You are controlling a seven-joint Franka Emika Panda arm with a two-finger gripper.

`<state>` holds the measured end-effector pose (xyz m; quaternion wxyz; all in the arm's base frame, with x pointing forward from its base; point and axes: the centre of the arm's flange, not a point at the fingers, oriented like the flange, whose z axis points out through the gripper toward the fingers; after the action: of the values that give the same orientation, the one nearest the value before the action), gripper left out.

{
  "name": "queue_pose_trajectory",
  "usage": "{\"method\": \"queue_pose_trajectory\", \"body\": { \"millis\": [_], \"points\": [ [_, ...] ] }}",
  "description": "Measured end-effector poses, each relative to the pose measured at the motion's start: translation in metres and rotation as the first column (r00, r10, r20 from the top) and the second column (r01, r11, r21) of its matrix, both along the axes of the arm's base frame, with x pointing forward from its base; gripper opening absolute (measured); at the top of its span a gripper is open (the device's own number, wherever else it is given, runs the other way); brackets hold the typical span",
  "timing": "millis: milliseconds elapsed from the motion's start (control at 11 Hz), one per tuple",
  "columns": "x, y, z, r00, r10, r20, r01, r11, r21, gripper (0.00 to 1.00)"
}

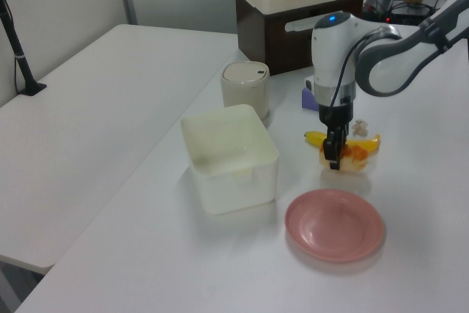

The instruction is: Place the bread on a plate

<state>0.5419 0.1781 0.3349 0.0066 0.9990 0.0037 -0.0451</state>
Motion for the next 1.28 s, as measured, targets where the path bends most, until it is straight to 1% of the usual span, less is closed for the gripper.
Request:
{"method": "queue_pose_trajectory", "body": {
  "millis": [182,273,455,546,638,729,820,1002,1093,1184,1275],
  "points": [
    [-0.001,0.031,0.029,0.999,0.014,0.035,-0.014,1.0,0.012,0.57],
    [-0.007,0.053,0.038,0.999,0.022,0.049,-0.023,1.0,0.016,0.58],
    [-0.03,0.102,0.04,0.998,0.027,0.054,-0.028,0.999,0.016,0.59],
    [-0.041,0.124,0.042,0.998,0.021,0.055,-0.022,1.0,0.018,0.65],
    [-0.049,0.143,0.045,0.998,0.006,0.061,-0.007,1.0,0.023,0.8],
    [-0.052,0.154,0.048,0.998,-0.007,0.067,0.005,1.0,0.028,0.96],
    [-0.051,0.159,0.051,0.997,-0.007,0.073,0.005,0.999,0.033,1.0],
    [-0.047,0.16,0.054,0.997,-0.011,0.08,0.008,0.999,0.037,1.0],
    [-0.045,0.155,0.056,0.998,-0.017,0.065,0.016,1.0,0.025,1.0],
    [-0.04,0.141,0.06,0.999,-0.02,0.034,0.02,1.0,-0.006,1.0],
    [-0.03,0.114,0.072,1.0,-0.027,0.011,0.027,0.999,-0.03,1.0]
  ]
}}
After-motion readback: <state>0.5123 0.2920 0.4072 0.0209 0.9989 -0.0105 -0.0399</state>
